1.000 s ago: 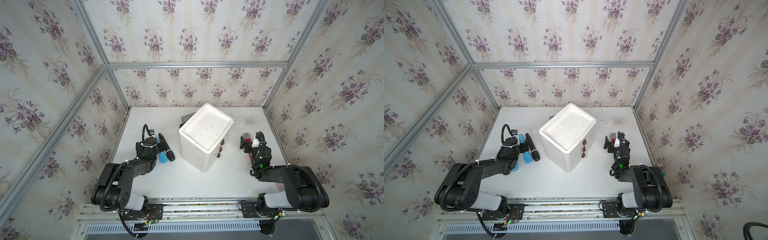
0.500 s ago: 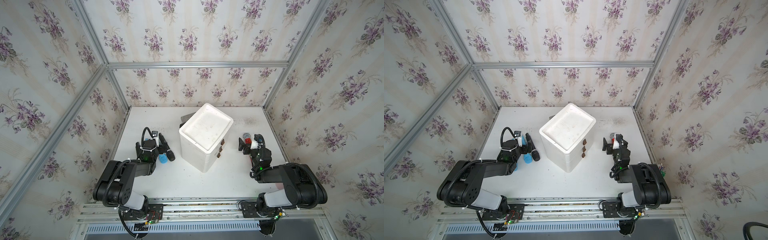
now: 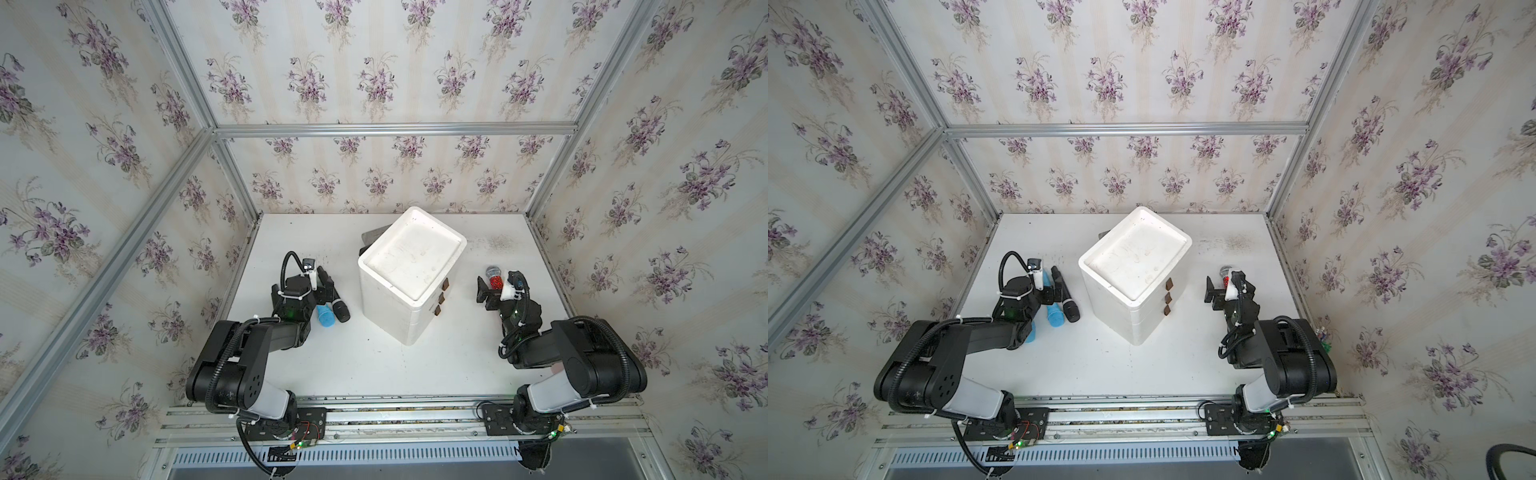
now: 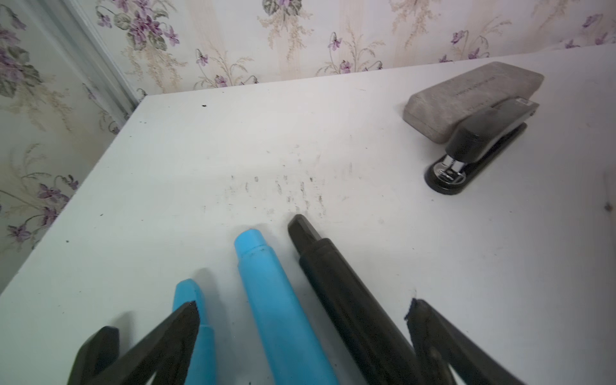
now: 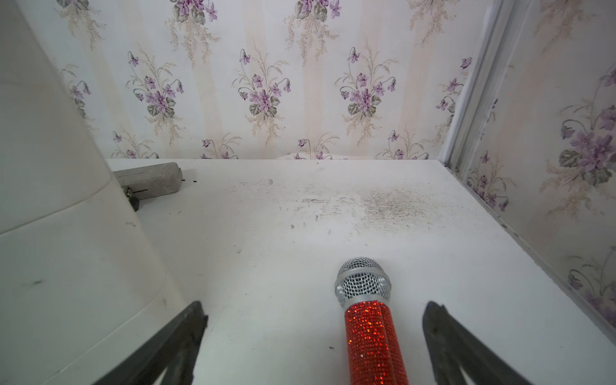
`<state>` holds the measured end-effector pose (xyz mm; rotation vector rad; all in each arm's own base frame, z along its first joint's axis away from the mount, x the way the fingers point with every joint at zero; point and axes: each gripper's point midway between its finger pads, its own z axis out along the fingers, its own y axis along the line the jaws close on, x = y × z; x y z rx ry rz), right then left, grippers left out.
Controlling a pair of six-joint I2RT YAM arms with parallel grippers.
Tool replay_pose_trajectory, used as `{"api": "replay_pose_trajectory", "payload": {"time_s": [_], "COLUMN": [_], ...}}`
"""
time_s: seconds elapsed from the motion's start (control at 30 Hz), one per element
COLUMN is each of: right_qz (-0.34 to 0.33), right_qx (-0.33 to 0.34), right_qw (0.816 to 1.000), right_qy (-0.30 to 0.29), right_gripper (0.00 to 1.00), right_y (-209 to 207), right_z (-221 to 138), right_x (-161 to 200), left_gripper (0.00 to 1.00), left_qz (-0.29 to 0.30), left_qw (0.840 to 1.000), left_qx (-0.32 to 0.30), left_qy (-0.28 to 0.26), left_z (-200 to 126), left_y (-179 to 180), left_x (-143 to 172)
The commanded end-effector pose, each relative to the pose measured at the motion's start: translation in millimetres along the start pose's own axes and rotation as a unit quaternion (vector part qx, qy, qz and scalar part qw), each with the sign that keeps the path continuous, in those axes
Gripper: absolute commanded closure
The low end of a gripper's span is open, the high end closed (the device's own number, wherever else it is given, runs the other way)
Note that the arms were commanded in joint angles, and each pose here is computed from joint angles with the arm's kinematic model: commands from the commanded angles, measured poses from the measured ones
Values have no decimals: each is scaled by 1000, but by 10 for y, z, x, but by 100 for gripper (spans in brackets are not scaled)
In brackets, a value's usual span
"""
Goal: Take the microphone out of the drawer
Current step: Reset both arms
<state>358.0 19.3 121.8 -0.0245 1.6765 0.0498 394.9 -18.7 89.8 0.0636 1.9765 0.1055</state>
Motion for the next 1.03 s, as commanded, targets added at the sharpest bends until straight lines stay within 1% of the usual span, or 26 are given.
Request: {"api": "replay_pose_trajectory", "payload": {"time_s": [0.0, 0.07, 0.1, 0.27, 1.0], "right_qz": [16, 32, 33, 23, -1], "right_qx": [48, 85, 87, 58, 20], "right_qw": [998, 996, 995, 997, 1000], "right_qy": [-22, -26, -28, -37, -23], "right_gripper": [0, 0, 0, 0, 0], "right_y": [-164, -292, -300, -201, -38], "right_z": [1, -21, -31, -75, -6], "right_x": [-106, -112, -118, -139, -110], "left_gripper": [1, 1, 1, 1, 1], "left_qz": [-11, -12, -12, -11, -11], "left_qw": [1000, 1000, 1000, 1000, 1000], "left_qx": [-14, -14, -14, -13, -14], "left_qy": [2, 1, 0, 0, 1], "left_z": [4, 4, 3, -3, 0], "left_y": [49, 50, 49, 43, 46], "left_x": [0, -2, -7, -6, 1]}}
